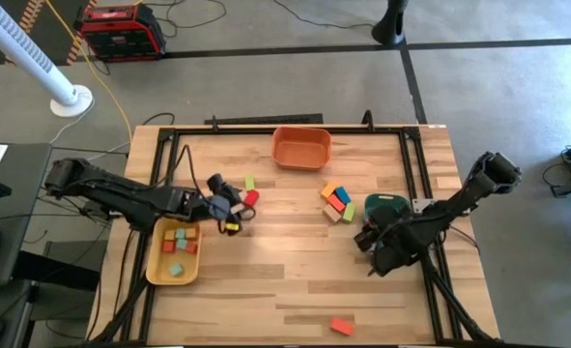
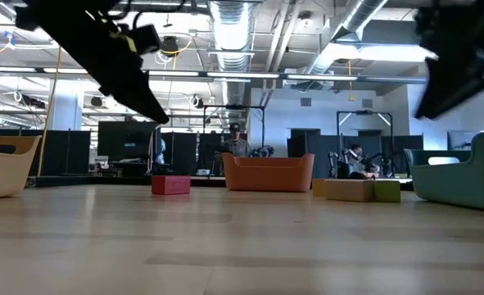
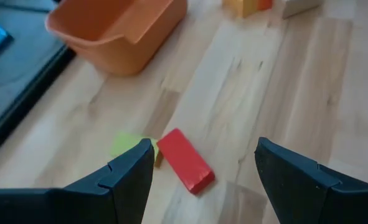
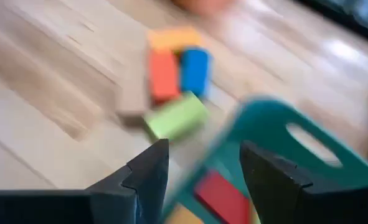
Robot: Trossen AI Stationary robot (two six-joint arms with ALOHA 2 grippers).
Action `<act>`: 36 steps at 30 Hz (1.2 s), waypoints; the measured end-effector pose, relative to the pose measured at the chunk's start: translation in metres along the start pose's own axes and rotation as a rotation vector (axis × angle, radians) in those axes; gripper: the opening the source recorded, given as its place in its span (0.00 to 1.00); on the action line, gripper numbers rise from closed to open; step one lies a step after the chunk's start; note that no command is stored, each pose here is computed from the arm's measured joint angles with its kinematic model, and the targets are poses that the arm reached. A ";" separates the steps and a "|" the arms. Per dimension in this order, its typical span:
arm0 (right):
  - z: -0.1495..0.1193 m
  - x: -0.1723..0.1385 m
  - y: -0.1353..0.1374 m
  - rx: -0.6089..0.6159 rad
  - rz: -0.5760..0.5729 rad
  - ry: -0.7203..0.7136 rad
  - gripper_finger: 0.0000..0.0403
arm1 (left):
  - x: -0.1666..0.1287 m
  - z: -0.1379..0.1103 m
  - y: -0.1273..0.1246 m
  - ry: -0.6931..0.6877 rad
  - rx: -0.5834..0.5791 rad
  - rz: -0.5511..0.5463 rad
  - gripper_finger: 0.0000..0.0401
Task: Sort blocks by size
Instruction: Put the medium light green block into the green bin
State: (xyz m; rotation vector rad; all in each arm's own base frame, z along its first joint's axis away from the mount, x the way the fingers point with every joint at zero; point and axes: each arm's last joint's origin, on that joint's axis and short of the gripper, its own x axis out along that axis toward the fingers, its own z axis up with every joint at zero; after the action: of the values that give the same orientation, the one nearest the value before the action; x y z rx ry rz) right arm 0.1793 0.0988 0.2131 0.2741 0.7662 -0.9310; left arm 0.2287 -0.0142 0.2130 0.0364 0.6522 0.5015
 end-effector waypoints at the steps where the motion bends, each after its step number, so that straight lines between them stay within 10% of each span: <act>1: 0.005 0.001 0.005 -0.017 0.028 -0.029 0.56 | 0.002 0.000 0.002 0.009 -0.012 -0.004 0.67; 21: 0.149 0.147 0.051 -0.188 0.718 -0.250 0.56 | -0.028 -0.044 -0.050 -0.112 0.131 -0.301 0.67; 36: 0.225 0.243 0.102 -0.182 0.637 -0.098 0.56 | -0.040 -0.064 -0.057 -0.020 0.214 -0.287 0.67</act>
State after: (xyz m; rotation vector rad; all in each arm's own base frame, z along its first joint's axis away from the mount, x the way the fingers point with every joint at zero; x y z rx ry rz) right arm 0.4548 -0.1093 0.1925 0.2857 0.6106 -0.2685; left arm 0.1883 -0.0912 0.1741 0.1468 0.6769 0.1537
